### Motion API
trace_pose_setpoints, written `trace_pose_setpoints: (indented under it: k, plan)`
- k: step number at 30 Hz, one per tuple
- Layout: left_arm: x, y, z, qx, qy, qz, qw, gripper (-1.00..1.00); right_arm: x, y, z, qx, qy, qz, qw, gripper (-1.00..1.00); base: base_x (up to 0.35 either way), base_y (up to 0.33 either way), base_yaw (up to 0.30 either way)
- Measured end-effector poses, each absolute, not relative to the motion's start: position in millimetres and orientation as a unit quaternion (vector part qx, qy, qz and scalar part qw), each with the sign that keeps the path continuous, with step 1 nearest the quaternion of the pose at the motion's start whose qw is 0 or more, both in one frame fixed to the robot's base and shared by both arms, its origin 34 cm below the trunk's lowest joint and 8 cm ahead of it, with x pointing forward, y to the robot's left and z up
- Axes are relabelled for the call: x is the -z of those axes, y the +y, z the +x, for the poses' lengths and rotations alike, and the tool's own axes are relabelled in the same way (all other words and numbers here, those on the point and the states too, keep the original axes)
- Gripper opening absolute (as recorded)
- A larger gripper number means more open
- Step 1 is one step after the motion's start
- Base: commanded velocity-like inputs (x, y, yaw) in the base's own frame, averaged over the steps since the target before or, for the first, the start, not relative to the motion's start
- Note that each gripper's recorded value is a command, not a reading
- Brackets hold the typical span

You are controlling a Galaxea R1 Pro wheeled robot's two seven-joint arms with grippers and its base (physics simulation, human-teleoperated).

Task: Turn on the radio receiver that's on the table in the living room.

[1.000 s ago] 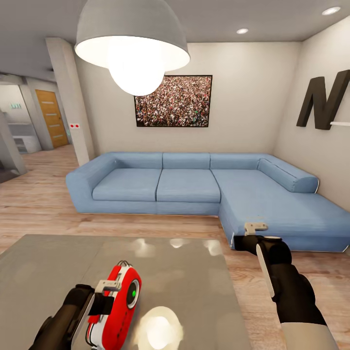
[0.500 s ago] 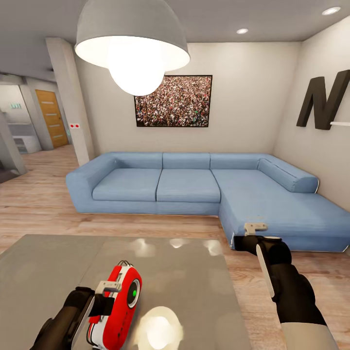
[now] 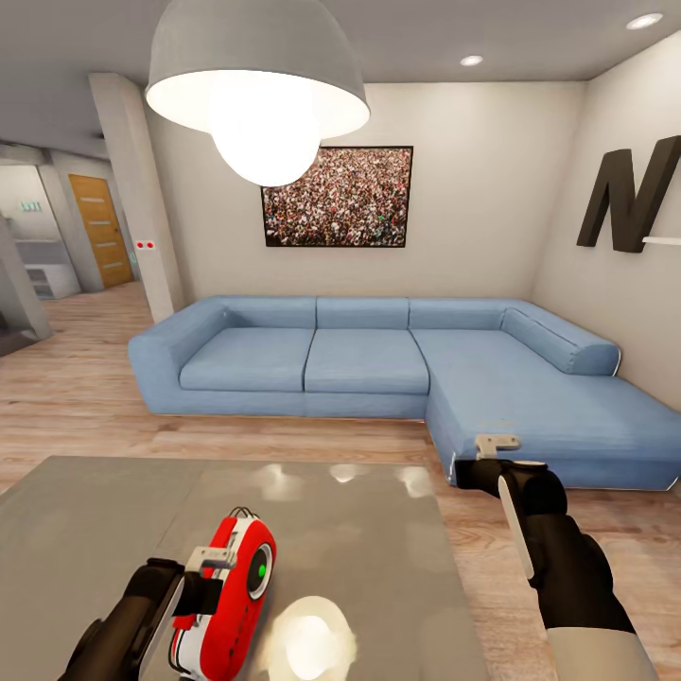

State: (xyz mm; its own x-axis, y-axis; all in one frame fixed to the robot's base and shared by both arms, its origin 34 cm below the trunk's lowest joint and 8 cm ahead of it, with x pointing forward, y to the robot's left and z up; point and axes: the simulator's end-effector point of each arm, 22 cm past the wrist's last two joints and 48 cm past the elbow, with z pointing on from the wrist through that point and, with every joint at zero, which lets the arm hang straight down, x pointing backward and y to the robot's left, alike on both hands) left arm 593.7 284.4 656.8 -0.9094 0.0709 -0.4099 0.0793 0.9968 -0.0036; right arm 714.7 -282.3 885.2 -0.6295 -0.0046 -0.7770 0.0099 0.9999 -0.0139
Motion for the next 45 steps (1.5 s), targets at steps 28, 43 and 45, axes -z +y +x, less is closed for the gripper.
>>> trace_pose_setpoints:
  k: [28,43,45]
  plan:
    - [-646.8,285.2,594.1,0.011,0.974,0.043,0.221,-1.0,-883.4,-281.3,714.2,0.007,0.904,0.001,0.428,-1.0,0.0,0.0,0.0]
    - [-640.9,284.5,590.7,0.012,0.975,0.043,0.217,1.0,-882.2,-281.8,714.2,0.007,0.904,0.001,0.427,-1.0,0.0,0.0,0.0]
    - [-641.4,284.2,591.2,0.012,0.975,0.044,0.217,1.0,-882.1,-281.7,714.2,0.007,0.904,0.001,0.427,-1.0,0.0,0.0,0.0]
